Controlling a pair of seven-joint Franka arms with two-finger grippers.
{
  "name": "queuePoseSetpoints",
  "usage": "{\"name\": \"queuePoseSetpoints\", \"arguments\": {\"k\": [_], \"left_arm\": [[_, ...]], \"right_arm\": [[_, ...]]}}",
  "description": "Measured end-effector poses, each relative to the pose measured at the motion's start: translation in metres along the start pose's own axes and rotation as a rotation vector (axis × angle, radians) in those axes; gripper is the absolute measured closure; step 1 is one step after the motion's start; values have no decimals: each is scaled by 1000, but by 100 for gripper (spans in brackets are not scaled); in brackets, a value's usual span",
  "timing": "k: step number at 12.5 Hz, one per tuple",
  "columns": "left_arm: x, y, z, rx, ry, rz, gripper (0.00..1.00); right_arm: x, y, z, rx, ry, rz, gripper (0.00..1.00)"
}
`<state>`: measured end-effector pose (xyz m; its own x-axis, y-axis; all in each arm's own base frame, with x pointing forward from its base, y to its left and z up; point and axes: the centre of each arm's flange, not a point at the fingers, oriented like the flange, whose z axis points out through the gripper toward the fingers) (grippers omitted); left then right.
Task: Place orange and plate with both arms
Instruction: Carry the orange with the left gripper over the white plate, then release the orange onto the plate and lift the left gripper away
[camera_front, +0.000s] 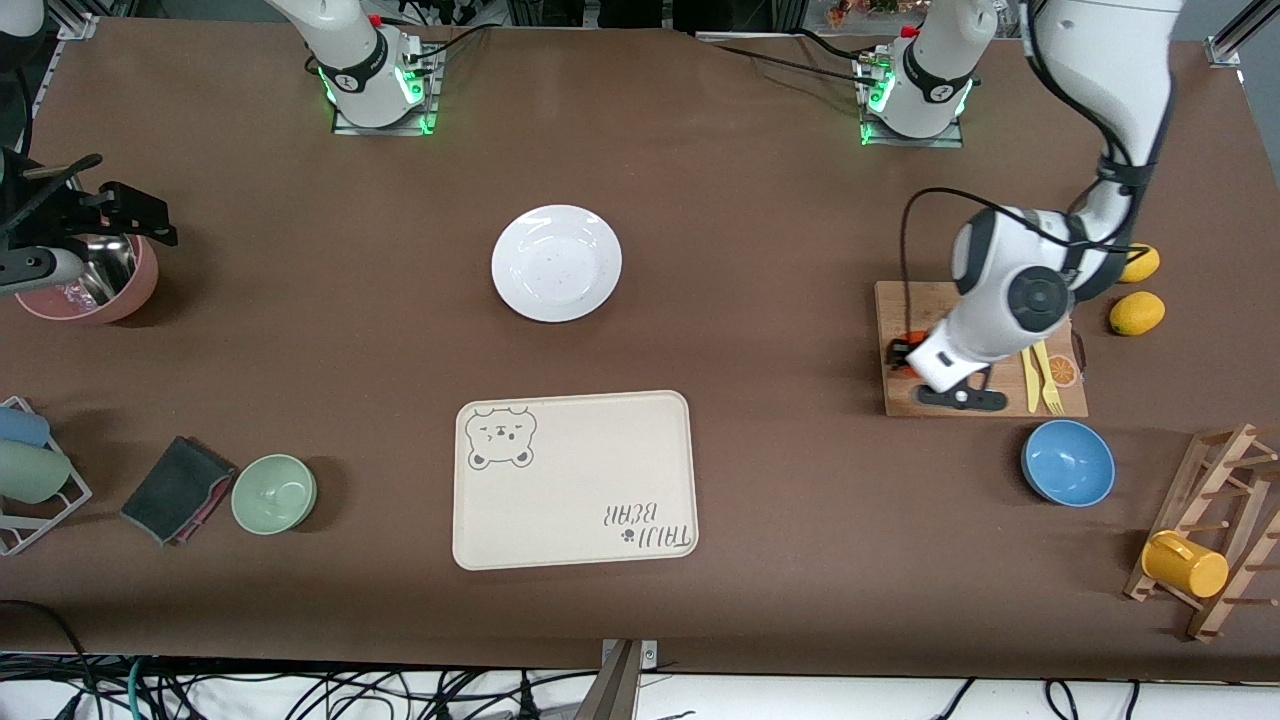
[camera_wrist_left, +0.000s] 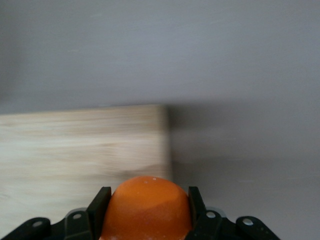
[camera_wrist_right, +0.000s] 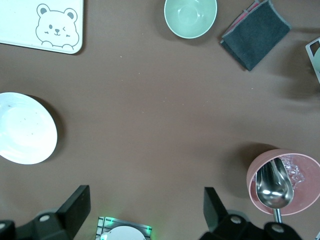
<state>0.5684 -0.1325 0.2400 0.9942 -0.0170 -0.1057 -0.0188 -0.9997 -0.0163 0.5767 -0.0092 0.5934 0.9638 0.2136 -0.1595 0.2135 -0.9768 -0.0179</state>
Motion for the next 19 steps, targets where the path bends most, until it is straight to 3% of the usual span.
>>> {"name": "queuePoseSetpoints", "arguments": {"k": [3,6,10,16,19], "left_arm": [[-31,155,-33,-12,22,-148,34],[-81,286,-45,-104,5,-262,34],[-137,420,-9,-119,-5,-324,34],[-168,503,45,-175,24,-321,34],[-166,506,45,-185,34,-321,6]], "right_arm": [[0,0,0,0,0,0,0],[0,0,0,0,-1,0,0],[0,1,0,0,2,2,0],[0,3,-1,-1,7,6,0],[2,3,-3,-6,24,5,0]]}}
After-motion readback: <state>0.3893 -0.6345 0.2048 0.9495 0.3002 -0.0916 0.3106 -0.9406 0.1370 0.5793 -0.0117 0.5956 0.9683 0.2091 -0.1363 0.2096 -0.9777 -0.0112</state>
